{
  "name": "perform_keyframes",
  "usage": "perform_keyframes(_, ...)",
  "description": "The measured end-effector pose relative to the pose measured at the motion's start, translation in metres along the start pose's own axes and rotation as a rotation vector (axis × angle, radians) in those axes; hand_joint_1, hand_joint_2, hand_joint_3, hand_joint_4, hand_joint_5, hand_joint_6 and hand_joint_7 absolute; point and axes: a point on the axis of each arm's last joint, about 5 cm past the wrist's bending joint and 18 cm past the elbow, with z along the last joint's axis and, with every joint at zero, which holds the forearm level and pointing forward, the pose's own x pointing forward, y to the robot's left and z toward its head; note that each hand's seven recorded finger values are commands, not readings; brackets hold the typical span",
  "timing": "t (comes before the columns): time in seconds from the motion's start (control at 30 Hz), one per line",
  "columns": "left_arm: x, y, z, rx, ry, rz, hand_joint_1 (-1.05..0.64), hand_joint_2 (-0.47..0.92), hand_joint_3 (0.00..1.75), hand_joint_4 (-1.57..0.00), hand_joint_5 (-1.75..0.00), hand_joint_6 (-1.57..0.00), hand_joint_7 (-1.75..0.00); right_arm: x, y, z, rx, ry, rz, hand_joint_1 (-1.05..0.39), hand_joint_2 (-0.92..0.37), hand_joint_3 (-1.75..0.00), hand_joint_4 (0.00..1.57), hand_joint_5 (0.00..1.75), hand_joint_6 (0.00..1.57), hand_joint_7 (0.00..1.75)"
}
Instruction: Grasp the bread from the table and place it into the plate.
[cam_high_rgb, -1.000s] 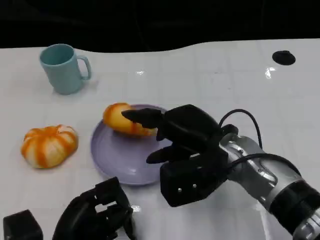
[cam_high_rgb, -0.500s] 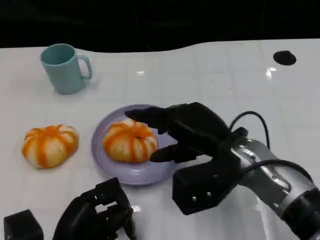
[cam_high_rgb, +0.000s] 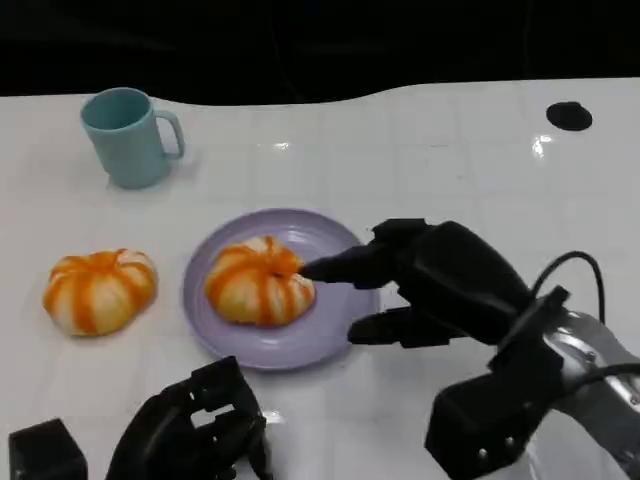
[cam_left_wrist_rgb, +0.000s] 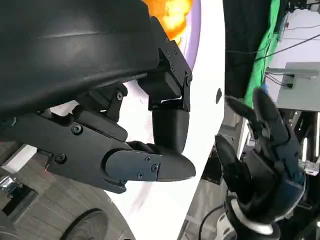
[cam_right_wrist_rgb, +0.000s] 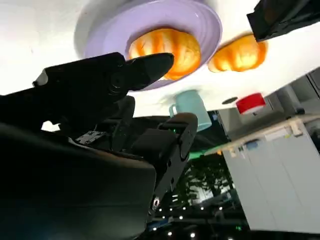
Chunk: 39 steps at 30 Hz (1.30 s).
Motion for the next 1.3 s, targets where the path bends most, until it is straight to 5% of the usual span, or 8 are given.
perform_keyframes(0.2, 0.0, 0.0, -0.001, -0.001, -0.003, 0.001, -0.6, 0.8, 0.48, -0.81, -1.75, -0.7, -1.5, -0.025, 0.0015, -0.004, 0.02, 0.01, -0.028, -0.22, -0.85, 0.0, 0.6, 0.87, 0.95, 0.17)
perform_keyframes(0.4, 0.001, 0.0, -0.001, -0.001, -0.003, 0.001, -0.61, 0.79, 0.49, -0.8, -1.75, -0.71, -1.5, -0.052, -0.001, -0.007, 0.019, 0.03, -0.066, -0.17, -0.85, -0.02, 0.61, 1.49, 0.98, 0.26)
perform_keyframes(0.43, 0.001, 0.0, -0.001, -0.001, -0.003, 0.001, -0.61, 0.79, 0.49, -0.8, -1.75, -0.71, -1.49, -0.056, -0.0017, -0.008, 0.018, 0.032, -0.072, -0.15, -0.84, -0.05, 0.61, 1.57, 0.93, 0.39)
perform_keyframes(0.47, 0.001, 0.0, -0.001, -0.001, -0.004, 0.0, -0.6, 0.79, 0.49, -0.8, -1.75, -0.7, -1.49, -0.06, -0.002, -0.008, 0.018, 0.037, -0.08, -0.12, -0.8, -0.16, 0.63, 1.59, 0.82, 0.64)
perform_keyframes(0.6, 0.001, 0.0, -0.001, -0.001, -0.004, -0.001, -0.6, 0.79, 0.49, -0.79, -1.75, -0.7, -1.49, -0.076, -0.004, -0.008, 0.021, 0.061, -0.126, -0.11, -0.8, -0.47, 0.71, 1.66, 0.74, 1.04)
perform_keyframes(0.73, 0.001, 0.0, -0.001, -0.003, 0.0, -0.001, -0.61, 0.79, 0.49, -0.78, -1.75, -0.7, -1.49, -0.093, 0.0001, -0.005, 0.046, 0.065, -0.188, -0.11, -0.53, -1.12, 0.81, 1.67, 0.75, 1.32)
perform_keyframes(0.9, 0.001, 0.0, -0.001, -0.006, 0.004, 0.0, -0.59, 0.78, 0.5, -0.78, -1.75, -0.7, -1.49, -0.109, 0.0046, -0.003, 0.061, 0.094, -0.245, -0.13, -0.38, -1.31, 0.84, 1.72, 0.74, 1.37)
perform_keyframes(1.3, 0.001, 0.0, 0.0, -0.003, 0.002, 0.003, -0.58, 0.76, 0.55, -0.77, -1.75, -0.69, -1.49, -0.128, 0.0231, 0.006, 0.128, 0.186, -0.312, -0.12, -0.33, -1.38, 0.8, 1.74, 0.72, 1.38)
